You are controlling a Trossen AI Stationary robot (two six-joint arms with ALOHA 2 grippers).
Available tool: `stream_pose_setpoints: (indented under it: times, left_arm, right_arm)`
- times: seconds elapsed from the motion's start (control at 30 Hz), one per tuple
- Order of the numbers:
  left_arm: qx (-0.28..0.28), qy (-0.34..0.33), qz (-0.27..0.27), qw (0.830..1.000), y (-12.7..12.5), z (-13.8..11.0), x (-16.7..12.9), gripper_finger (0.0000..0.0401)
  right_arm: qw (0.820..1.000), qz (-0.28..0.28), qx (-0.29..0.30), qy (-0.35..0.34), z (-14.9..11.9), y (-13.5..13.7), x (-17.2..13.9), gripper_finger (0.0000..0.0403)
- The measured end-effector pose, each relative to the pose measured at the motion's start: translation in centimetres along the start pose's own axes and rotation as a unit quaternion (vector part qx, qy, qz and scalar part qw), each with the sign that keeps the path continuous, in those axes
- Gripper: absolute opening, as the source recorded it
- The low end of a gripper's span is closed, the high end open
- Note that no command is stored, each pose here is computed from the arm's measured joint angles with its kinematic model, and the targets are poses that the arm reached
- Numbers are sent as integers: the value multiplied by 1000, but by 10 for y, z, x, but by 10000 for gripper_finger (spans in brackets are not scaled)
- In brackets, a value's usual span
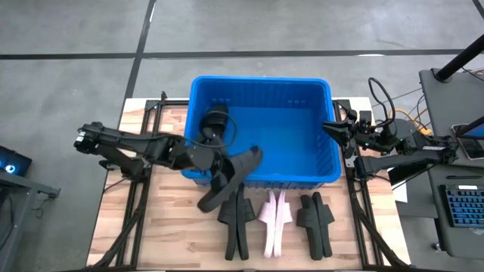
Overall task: Pick and place slides into bin
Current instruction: Put the black slides into the blue bin
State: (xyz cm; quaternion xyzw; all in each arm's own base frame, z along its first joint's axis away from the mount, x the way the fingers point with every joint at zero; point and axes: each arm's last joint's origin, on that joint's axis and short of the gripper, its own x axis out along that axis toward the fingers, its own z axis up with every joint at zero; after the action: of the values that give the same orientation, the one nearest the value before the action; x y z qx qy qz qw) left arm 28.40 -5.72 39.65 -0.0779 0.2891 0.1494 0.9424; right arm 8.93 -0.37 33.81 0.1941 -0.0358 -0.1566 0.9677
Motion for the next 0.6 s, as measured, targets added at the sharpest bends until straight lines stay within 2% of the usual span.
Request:
stream_pose_setpoints:
  times: [0.3, 0.47, 0.6]
  left_arm:
    - [71, -11, 130, 989, 41, 11, 15, 0]
    - [108, 2, 200, 974, 66, 14, 23, 0]
    - [121, 30, 269, 955, 88, 12, 36, 0]
  right_arm:
    - [1000, 0, 0, 0, 0, 0, 0, 79]
    - [1000, 0, 0, 0, 0, 0, 0, 72]
    - [1000, 0, 0, 0, 0, 0, 0, 68]
